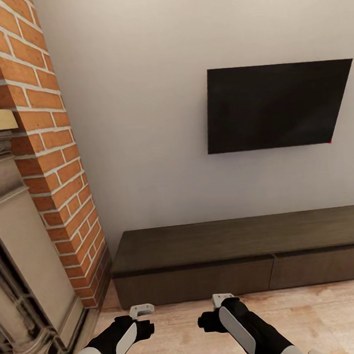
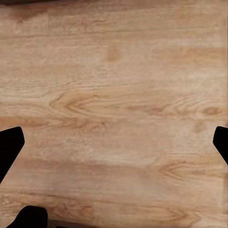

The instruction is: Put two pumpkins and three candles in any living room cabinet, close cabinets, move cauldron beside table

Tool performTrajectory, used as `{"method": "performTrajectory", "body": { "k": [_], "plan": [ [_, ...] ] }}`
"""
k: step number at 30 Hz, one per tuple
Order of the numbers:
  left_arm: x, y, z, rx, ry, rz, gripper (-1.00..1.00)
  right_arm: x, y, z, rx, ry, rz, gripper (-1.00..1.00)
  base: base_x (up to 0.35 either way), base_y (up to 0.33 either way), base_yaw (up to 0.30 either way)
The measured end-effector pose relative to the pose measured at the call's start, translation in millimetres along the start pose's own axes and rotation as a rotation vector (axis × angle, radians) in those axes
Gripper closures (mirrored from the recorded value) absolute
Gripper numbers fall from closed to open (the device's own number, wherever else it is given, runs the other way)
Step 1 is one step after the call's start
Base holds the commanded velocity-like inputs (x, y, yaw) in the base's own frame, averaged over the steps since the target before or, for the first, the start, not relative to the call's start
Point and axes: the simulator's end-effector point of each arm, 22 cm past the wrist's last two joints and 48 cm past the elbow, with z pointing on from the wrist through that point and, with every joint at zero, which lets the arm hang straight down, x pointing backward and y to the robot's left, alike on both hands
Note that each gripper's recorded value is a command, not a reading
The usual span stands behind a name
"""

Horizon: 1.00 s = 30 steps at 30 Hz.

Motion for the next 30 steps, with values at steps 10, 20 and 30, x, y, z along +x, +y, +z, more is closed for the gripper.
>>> {"method": "performTrajectory", "body": {
  "k": [10, 20, 30],
  "plan": [
    [-31, -18, -9.4, 0.04, -0.068, 0.004, -1.0, -9, -19, -1.1, 0.009, -0.015, 0.079, -1.0, 0.001, 0.0, 0.0],
    [-124, -57, -60.0, 0.143, -0.28, 0.031, -1.0, -48, -60, -12.6, -0.175, -0.109, 0.342, -1.0, 0.0, 0.0, 0.0],
    [-178, -60, -161.2, 0.195, -0.46, 0.075, -1.0, -79, -95, -20.0, -0.263, -0.27, 0.481, -1.0, 0.0, 0.0, 0.0]
  ]
}}
